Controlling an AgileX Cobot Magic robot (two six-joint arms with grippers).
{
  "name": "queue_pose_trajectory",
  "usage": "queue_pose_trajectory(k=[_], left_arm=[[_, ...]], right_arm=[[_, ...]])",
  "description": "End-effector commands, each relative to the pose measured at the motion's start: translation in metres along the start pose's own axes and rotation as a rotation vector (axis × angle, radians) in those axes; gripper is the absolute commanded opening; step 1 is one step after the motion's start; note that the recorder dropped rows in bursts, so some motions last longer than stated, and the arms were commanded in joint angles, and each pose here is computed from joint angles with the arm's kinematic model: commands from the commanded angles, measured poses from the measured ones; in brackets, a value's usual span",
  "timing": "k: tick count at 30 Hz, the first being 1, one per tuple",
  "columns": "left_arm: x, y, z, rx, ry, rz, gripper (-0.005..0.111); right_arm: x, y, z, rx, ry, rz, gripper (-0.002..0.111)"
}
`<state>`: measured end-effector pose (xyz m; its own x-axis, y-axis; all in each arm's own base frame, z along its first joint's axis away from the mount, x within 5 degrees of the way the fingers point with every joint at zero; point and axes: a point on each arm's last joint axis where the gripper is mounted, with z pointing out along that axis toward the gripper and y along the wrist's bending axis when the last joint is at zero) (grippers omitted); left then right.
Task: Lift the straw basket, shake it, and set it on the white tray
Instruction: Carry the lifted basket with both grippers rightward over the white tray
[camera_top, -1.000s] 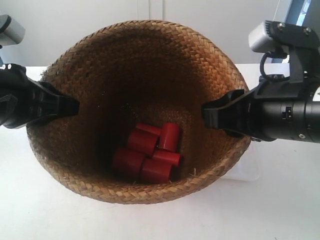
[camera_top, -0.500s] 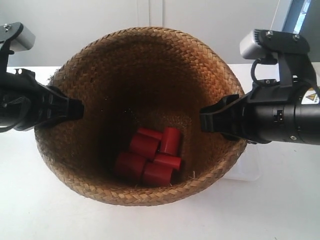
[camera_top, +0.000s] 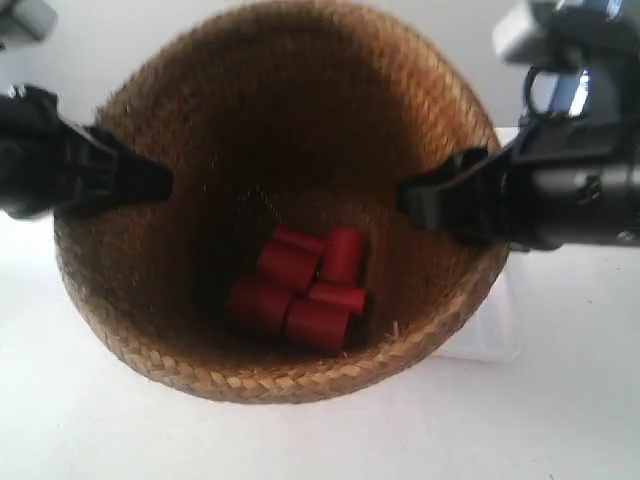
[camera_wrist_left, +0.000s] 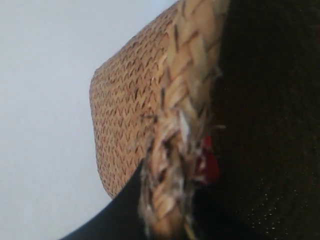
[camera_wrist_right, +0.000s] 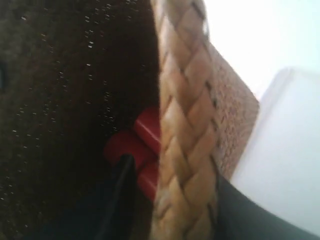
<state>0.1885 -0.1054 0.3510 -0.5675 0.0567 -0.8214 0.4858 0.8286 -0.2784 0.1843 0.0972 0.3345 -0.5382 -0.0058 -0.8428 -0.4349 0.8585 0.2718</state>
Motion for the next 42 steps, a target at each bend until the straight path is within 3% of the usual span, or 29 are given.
queue_pose_trajectory(k=[1, 5, 14, 16, 18, 21, 22, 26, 37, 38, 39, 41, 42], left_arm=[[0.002, 0.0, 0.002, -0.021, -0.069, 0.064, 0.0], [0.01, 0.003, 0.02, -0.023, -0.014, 0.039, 0.0], [0.0, 0.001, 0.015, -0.026, -0.092, 0.044, 0.0], [-0.002, 0.001, 0.015, -0.029, -0.091, 0.055, 0.0], [-0.017, -0.015, -0.006, 0.057, -0.113, -0.008, 0.0], [-0.032, -0.034, -0.036, 0.123, -0.186, 0.181, 0.0], [-0.027, -0.031, -0.031, 0.107, -0.166, 0.185, 0.0], [-0.007, -0.01, 0.002, 0.026, -0.067, 0.109, 0.0], [-0.008, -0.01, 0.005, 0.033, -0.075, 0.097, 0.0], [-0.014, -0.014, -0.001, 0.054, -0.094, 0.067, 0.0], [-0.035, -0.036, -0.037, 0.177, -0.186, 0.06, 0.0], [-0.042, -0.05, -0.064, 0.221, -0.265, 0.216, 0.0], [-0.038, -0.048, -0.061, 0.209, -0.253, 0.219, 0.0]], right_arm=[[0.007, -0.006, 0.001, 0.048, -0.109, -0.039, 0.0], [0.024, -0.009, 0.02, 0.04, 0.03, 0.048, 0.0], [0.023, -0.008, 0.02, 0.038, 0.026, 0.022, 0.0], [0.019, -0.007, 0.018, 0.032, 0.01, 0.028, 0.0], [-0.005, 0.009, -0.005, -0.041, -0.022, 0.033, 0.0], [-0.021, 0.026, -0.039, -0.107, -0.163, -0.064, 0.0], [-0.016, 0.02, -0.034, -0.066, -0.193, -0.092, 0.0], [0.012, 0.001, 0.0, 0.007, -0.053, 0.073, 0.0], [0.013, 0.001, 0.003, 0.007, -0.029, 0.025, 0.0], [0.007, 0.005, -0.003, -0.01, -0.037, 0.031, 0.0], [-0.021, 0.026, -0.038, -0.111, -0.108, -0.01, 0.0], [-0.038, 0.039, -0.074, -0.16, -0.25, -0.118, 0.0], [-0.035, 0.035, -0.071, -0.133, -0.266, -0.126, 0.0]])
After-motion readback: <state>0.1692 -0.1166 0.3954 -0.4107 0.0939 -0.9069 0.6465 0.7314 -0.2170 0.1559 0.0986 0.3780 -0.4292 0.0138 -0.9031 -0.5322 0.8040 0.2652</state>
